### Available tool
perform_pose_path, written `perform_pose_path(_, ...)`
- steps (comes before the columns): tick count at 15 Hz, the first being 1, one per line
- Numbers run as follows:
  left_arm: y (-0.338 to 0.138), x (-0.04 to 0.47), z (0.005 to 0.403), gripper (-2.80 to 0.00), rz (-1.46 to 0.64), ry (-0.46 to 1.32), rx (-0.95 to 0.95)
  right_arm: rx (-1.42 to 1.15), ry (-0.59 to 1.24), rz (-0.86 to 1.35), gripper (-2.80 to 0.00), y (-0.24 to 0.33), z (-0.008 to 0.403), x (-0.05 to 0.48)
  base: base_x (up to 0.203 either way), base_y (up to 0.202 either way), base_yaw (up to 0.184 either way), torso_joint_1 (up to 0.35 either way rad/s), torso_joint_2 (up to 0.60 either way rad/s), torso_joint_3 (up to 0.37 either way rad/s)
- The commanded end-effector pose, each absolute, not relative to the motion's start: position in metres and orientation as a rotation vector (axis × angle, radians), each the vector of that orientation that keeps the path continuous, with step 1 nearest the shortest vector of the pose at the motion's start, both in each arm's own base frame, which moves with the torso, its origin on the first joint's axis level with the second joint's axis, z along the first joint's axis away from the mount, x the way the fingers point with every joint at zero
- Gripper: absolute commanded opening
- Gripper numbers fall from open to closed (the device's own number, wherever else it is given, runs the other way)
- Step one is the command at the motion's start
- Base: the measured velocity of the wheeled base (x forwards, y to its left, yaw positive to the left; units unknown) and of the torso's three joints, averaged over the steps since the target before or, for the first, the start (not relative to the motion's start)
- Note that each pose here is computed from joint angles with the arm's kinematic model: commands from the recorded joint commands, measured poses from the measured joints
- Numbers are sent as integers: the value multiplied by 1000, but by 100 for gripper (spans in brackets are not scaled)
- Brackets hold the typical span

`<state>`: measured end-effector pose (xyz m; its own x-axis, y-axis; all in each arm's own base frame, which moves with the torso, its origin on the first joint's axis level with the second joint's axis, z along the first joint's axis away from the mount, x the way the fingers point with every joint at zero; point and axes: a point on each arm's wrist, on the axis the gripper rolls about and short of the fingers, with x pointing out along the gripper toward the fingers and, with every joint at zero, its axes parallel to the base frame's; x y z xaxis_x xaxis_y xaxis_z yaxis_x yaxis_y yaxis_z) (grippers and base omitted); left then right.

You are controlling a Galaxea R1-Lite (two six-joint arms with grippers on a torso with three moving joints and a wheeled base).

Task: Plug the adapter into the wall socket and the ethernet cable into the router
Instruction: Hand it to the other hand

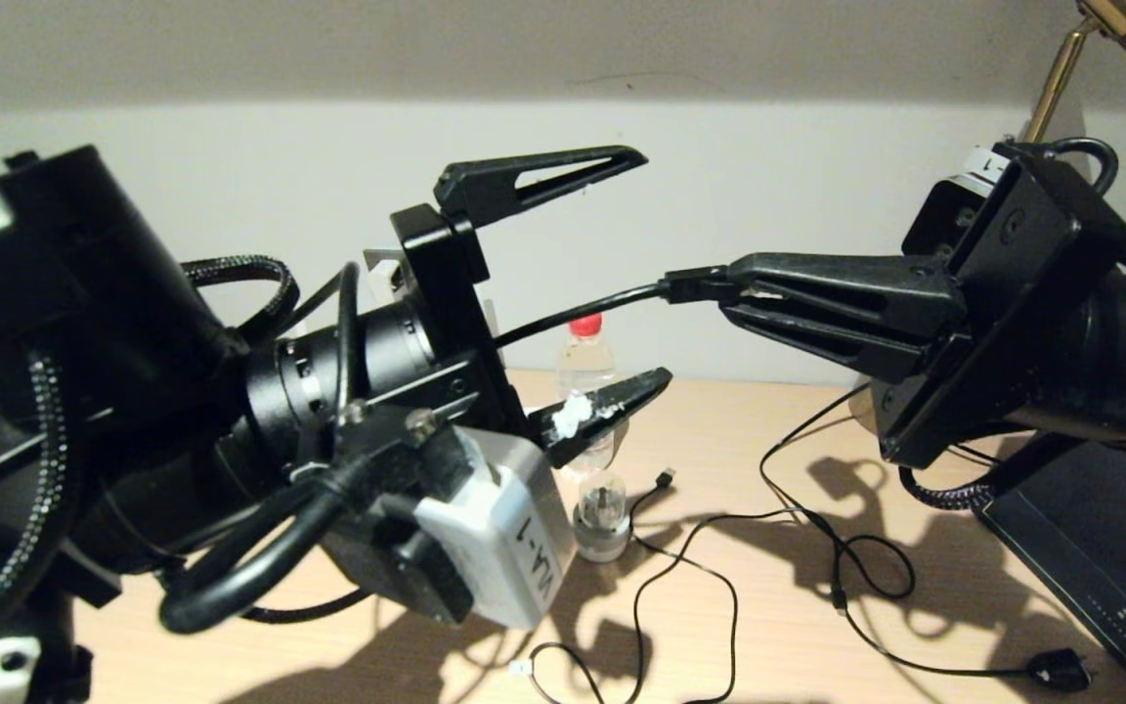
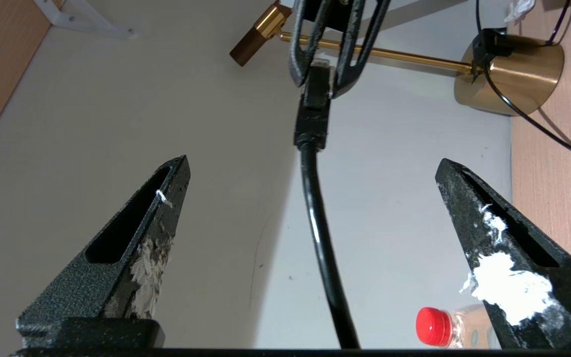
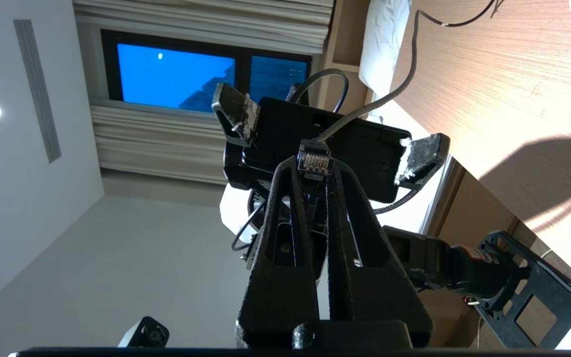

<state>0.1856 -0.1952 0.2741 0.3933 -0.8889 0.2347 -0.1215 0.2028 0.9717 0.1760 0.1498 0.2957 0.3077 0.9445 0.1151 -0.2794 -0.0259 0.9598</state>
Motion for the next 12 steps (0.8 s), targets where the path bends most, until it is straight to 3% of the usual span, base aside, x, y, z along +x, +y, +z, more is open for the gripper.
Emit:
perform_pose_path(1, -196, 187, 273, 0, -704, -1058, 1273, 1198, 742, 1141, -280, 150, 296, 176, 0, 0, 0, 0, 0, 0)
perform_pose_path(5, -198, 189, 273, 0, -703, -1056, 1274, 1194, 745, 1142, -280, 151, 295, 175, 0, 0, 0, 0, 0, 0)
perform_pose_path(6, -198, 189, 273, -280, -702, -1057, 1274, 1190, 740, 1143, -280, 151, 295, 175, 0, 0, 0, 0, 0, 0)
perform_pose_path(12, -200, 191, 276, -280, -695, -1068, 1269, 1179, 758, 1144, -280, 155, 291, 176, 0, 0, 0, 0, 0, 0)
